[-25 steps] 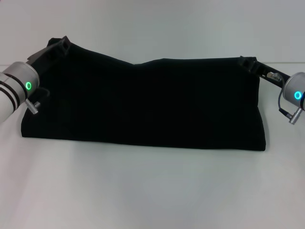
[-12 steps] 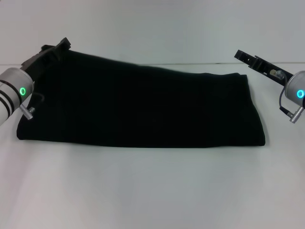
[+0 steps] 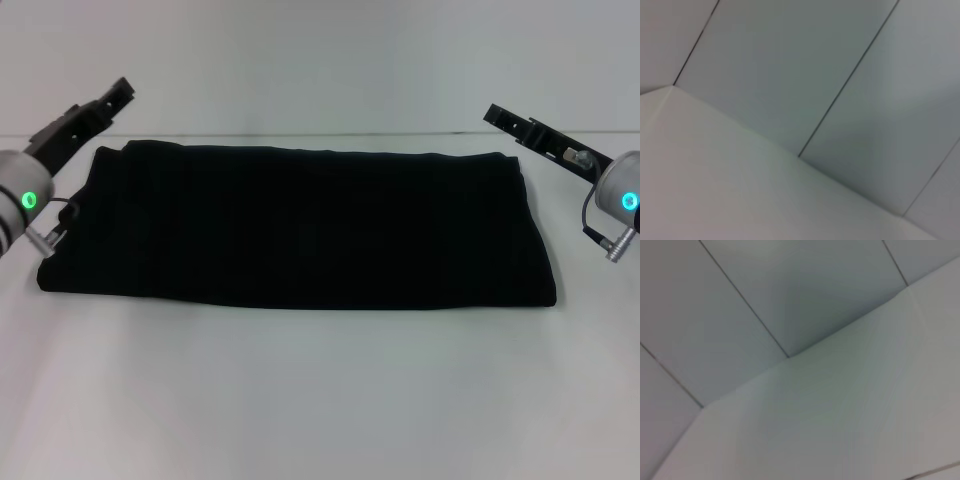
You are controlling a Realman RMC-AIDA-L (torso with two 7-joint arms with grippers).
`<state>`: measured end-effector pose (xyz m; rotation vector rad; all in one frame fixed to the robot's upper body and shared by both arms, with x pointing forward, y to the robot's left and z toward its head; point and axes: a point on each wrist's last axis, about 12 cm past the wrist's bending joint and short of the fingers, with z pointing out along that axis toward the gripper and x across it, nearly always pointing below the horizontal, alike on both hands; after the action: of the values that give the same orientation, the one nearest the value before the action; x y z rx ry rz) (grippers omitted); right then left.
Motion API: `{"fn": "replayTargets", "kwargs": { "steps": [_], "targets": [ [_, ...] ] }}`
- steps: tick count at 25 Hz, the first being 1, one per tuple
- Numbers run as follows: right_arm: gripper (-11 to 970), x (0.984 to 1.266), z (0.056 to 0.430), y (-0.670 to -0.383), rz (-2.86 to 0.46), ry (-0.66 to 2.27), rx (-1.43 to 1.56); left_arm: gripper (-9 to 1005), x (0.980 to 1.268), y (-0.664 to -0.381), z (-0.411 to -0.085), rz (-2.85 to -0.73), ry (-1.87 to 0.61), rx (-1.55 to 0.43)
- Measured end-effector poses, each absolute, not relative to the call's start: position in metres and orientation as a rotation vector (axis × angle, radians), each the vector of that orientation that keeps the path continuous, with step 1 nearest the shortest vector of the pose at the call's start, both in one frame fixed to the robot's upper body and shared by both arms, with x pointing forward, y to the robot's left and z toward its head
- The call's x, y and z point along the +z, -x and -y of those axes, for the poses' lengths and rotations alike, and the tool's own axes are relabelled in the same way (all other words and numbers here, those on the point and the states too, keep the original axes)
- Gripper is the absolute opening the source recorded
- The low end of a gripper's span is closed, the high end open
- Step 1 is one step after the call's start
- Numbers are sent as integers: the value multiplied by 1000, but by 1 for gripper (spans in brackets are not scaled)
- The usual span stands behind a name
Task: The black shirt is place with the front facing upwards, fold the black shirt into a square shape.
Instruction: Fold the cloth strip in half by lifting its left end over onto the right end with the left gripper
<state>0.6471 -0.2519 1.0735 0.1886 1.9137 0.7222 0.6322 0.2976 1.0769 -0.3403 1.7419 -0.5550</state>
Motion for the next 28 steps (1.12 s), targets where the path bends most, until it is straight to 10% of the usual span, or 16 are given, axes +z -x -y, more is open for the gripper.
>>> {"fn": "replayTargets", "kwargs": {
  "steps": [19,28],
  "targets": [
    [768,1057,223,-562,-1742,936,849,888,1072,-521,-379,-1785,744,-1223],
    [767,1039,226,-547,-1759,1005,802,887,1053,-485,-390,-1842,991,-1320]
  ]
}}
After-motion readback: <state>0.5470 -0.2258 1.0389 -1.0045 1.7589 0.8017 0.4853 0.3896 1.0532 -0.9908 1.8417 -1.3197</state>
